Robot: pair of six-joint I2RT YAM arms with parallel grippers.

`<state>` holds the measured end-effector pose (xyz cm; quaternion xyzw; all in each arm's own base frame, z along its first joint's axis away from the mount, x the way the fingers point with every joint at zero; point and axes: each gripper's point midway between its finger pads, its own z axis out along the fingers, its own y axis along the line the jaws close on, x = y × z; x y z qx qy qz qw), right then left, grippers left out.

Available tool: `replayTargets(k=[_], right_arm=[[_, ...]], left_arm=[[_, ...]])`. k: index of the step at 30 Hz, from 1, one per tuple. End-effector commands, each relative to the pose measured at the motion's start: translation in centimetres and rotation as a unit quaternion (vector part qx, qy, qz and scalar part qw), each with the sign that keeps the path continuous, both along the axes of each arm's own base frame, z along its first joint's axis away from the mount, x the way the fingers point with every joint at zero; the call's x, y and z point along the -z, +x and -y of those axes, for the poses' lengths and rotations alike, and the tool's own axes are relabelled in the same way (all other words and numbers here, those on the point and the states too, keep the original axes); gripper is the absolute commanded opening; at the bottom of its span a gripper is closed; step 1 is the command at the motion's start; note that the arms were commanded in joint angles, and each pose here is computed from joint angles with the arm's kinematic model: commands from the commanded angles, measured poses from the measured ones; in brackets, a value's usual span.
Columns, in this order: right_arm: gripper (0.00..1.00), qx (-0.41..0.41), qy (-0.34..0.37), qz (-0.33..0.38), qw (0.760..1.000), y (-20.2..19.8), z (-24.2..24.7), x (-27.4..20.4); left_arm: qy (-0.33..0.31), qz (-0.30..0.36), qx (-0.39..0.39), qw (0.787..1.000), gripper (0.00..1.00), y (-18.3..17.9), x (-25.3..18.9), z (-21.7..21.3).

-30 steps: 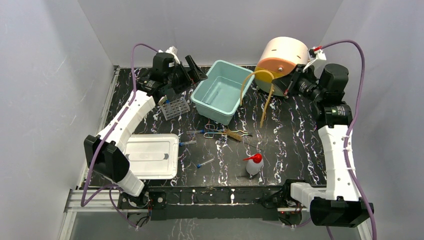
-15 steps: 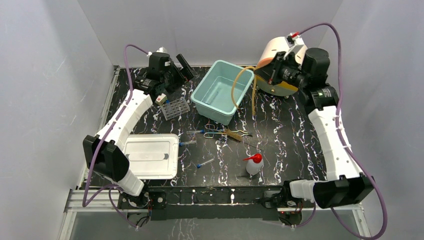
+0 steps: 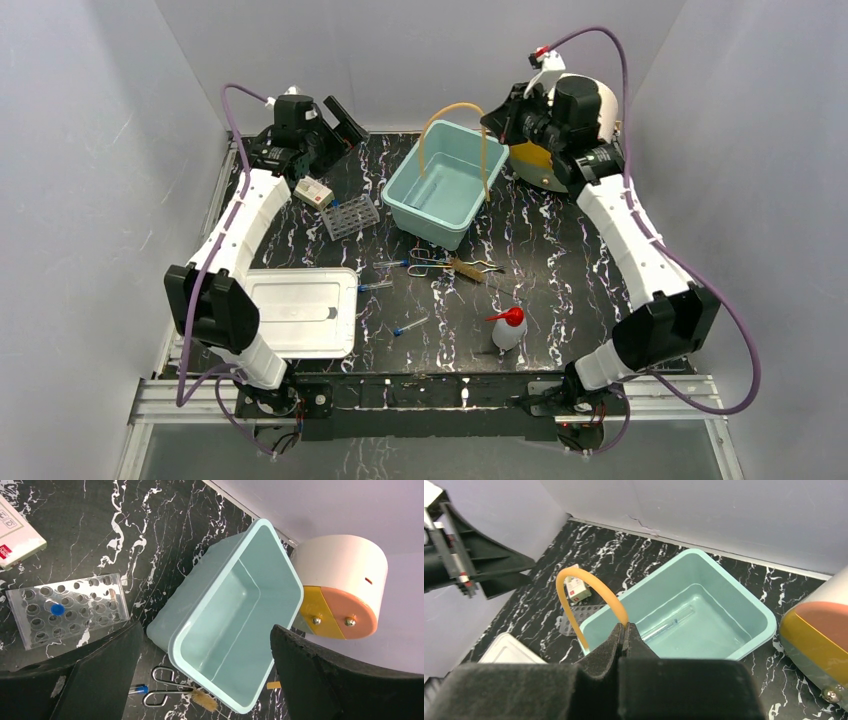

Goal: Organize the chemistry lab equipment

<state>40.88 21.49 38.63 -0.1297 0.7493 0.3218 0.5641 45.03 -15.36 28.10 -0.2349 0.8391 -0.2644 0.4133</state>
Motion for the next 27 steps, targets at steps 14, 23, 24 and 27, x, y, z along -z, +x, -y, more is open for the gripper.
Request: replayTargets(k=[14, 23, 24, 27], right_arm=[[0.00, 0.087, -0.003, -0.038, 0.995, 4.4, -3.5, 5.7], [0.00, 0.118, 0.009, -0.063, 0.991, 5.7, -5.9, 6.6], [0.00, 0.118, 0.018, -0.064, 0.991, 5.7, -6.2, 6.4], [0.00, 0.125, 0.033, -0.064, 0.990, 6.0, -6.8, 5.6]], left_arm=[[-0.020, 0.008, 0.092, 0.996, 0.98, 2.2, 0.4, 3.1], [-0.009, -0.007, 0.086, 0.996, 0.98, 1.7, 1.6, 2.6], [-0.006, -0.007, 0.085, 0.996, 0.98, 1.6, 1.7, 2.4], [0.003, -0.009, 0.083, 0.996, 0.98, 1.4, 1.7, 1.9]])
